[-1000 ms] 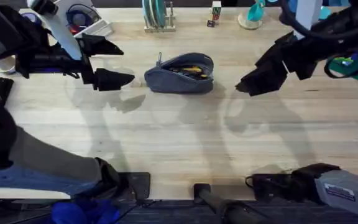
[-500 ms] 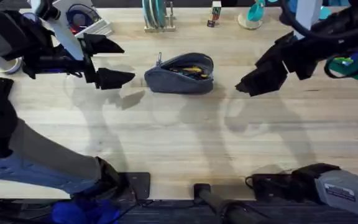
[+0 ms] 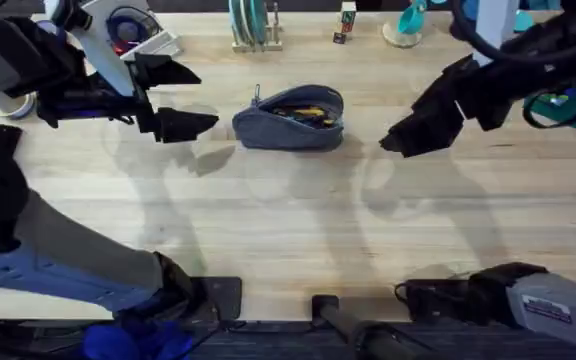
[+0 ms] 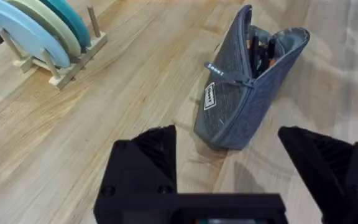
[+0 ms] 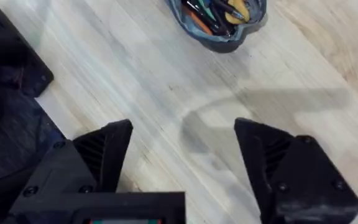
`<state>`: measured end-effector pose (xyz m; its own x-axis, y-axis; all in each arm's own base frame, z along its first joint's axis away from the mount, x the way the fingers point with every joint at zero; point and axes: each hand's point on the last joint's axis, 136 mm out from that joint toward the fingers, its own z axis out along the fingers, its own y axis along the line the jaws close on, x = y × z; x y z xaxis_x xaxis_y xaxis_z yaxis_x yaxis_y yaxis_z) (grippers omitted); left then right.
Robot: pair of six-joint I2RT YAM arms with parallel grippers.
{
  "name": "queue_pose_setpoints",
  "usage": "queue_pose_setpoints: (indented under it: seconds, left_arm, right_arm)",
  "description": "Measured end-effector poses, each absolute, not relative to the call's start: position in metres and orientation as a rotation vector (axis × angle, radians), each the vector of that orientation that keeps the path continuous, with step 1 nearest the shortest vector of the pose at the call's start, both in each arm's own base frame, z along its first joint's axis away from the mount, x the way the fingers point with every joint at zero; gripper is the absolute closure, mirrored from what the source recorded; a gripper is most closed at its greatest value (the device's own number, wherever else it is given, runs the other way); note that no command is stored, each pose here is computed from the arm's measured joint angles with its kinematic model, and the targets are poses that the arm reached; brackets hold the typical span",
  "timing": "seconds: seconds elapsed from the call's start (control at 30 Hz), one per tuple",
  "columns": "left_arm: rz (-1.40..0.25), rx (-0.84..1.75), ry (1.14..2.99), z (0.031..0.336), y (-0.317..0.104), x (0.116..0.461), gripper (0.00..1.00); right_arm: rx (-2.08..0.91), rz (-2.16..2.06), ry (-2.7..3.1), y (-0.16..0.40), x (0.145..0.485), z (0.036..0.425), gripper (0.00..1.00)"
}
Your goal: Unzip the bag, pick up the pens from the table one at a time and place them inside, then zip the bag closed.
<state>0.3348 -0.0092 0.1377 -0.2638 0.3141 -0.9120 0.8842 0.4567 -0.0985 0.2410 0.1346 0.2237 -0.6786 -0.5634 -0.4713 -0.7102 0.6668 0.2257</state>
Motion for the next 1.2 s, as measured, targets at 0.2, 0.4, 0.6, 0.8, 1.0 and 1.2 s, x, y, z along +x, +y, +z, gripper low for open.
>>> queue_pose_setpoints:
  seconds: [0.2, 0.4, 0.6, 0.8, 1.0, 1.2]
  left_arm:
    - [-0.773, 1.03, 1.793, 0.138, -0.008, 0.337, 0.008]
    - [-0.789, 1.022, 1.801, 0.138, -0.009, 0.335, 0.008]
    - [-0.82, 1.004, 1.82, 0.138, -0.011, 0.331, 0.008]
    - [-0.845, 1.007, 1.886, 0.131, -0.011, 0.323, 0.008]
    - [-0.842, 1.02, 1.917, 0.126, -0.01, 0.32, 0.008]
    - [-0.825, 1.028, 1.912, 0.126, -0.008, 0.322, 0.008]
  right_arm:
    - [-0.91, 0.585, 2.569, 0.135, 0.241, 0.224, 0.004]
    - [-0.755, 0.619, 2.639, 0.135, 0.241, 0.224, 0.004]
    - [-0.608, 0.647, 2.683, 0.135, 0.244, 0.225, 0.004]
    - [-0.495, 0.667, 2.713, 0.136, 0.246, 0.225, 0.005]
    - [-0.421, 0.611, 2.763, 0.133, 0.243, 0.223, 0.005]
    - [-0.472, 0.593, 2.715, 0.147, 0.245, 0.249, 0.005]
